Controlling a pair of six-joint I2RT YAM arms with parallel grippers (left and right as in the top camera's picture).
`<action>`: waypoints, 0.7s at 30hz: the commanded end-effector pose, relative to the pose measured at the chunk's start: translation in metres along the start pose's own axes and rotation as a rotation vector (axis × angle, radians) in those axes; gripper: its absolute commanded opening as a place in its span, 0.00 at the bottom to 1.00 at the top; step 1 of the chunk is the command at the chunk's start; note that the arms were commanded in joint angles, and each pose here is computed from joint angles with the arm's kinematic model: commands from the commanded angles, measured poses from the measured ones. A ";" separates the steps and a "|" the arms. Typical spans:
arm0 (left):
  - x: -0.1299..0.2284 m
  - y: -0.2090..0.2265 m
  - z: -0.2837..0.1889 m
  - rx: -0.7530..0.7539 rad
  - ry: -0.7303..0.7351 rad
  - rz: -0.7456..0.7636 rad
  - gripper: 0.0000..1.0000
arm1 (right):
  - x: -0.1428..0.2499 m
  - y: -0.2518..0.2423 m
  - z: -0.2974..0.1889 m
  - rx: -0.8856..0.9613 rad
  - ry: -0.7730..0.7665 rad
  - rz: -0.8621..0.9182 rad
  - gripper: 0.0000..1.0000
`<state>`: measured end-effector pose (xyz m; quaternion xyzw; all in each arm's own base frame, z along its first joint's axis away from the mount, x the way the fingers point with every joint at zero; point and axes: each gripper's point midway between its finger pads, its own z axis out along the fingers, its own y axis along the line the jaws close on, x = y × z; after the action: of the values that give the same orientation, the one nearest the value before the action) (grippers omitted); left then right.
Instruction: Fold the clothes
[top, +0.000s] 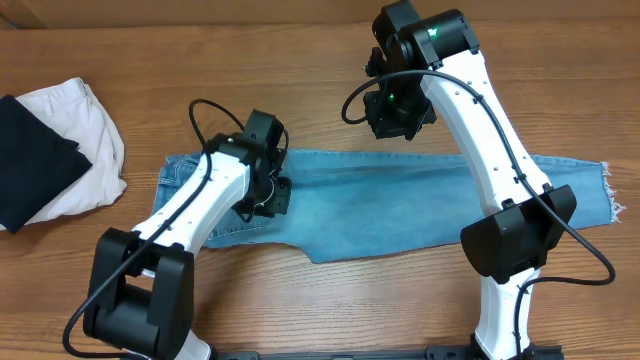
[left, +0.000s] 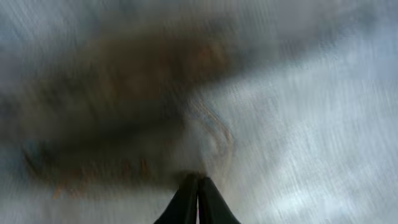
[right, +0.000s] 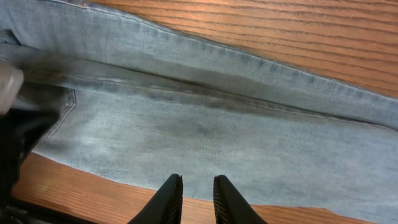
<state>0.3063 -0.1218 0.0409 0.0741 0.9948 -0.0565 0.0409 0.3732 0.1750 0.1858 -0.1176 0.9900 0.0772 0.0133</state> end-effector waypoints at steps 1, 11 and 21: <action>-0.027 0.018 0.002 -0.073 -0.121 -0.029 0.08 | 0.000 -0.004 -0.001 0.009 -0.003 -0.001 0.21; -0.071 0.039 0.044 -0.002 -0.212 -0.153 0.11 | 0.000 -0.004 -0.001 0.008 -0.003 0.003 0.21; -0.074 0.053 0.052 0.021 -0.168 -0.200 0.06 | -0.002 -0.017 -0.002 0.060 -0.012 0.021 0.21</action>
<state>0.3943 -0.0973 0.0056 -0.0120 0.9856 -0.0880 0.1436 0.3746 0.1721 0.1856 -0.1160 0.9905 0.0717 0.0153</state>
